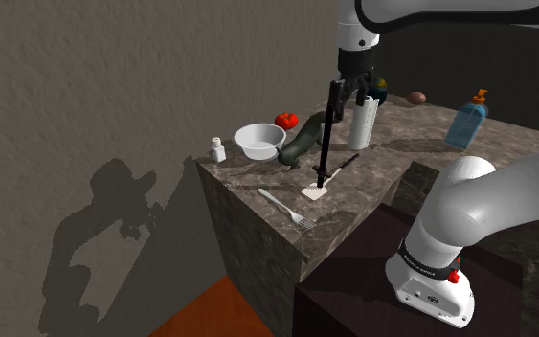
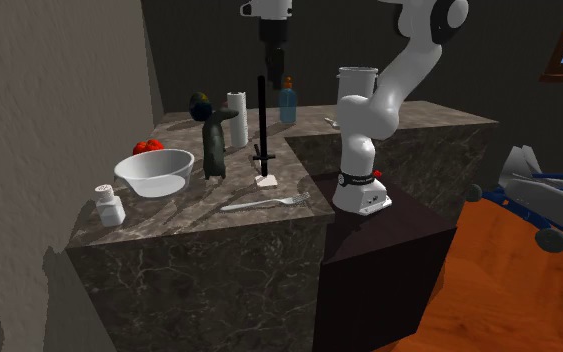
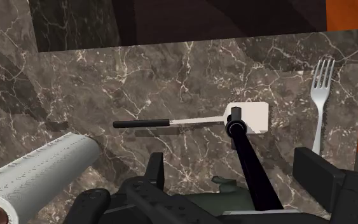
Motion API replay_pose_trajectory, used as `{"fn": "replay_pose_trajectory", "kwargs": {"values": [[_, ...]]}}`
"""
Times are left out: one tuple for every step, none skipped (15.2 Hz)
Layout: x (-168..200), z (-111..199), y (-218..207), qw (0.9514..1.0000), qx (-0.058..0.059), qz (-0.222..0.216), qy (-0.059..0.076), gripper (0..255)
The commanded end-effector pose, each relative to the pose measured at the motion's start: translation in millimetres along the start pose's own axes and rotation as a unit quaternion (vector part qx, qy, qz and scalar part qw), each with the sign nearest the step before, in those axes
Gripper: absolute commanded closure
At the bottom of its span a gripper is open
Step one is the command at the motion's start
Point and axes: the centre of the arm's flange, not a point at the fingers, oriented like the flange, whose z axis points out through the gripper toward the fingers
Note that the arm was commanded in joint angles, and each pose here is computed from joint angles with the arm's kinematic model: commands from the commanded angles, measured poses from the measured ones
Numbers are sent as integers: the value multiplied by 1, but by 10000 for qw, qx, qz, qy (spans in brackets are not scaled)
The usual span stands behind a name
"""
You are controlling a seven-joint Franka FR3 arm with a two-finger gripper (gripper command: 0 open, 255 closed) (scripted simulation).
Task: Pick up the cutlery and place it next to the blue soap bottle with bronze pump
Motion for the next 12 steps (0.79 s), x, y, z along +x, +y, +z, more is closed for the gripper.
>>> {"fn": "replay_pose_trajectory", "kwargs": {"values": [[0,0,0,10000,0,0,0,0],[1,10,-8,10000,20,-2,-13,0],[2,19,-17,10000,40,-3,-26,0],[3,29,-25,10000,60,-5,-38,0],[4,38,-34,10000,80,-6,-51,0],[5,48,-43,9999,100,-8,-64,0],[6,57,-51,9999,121,-9,-77,0],[6,66,-60,9999,141,-11,-89,0],[7,76,-69,9998,161,-12,-102,0],[8,85,-77,9998,181,-14,-115,0],[9,94,-86,9997,201,-15,-128,0],[9,104,-95,9997,221,-17,-140,0]]}}
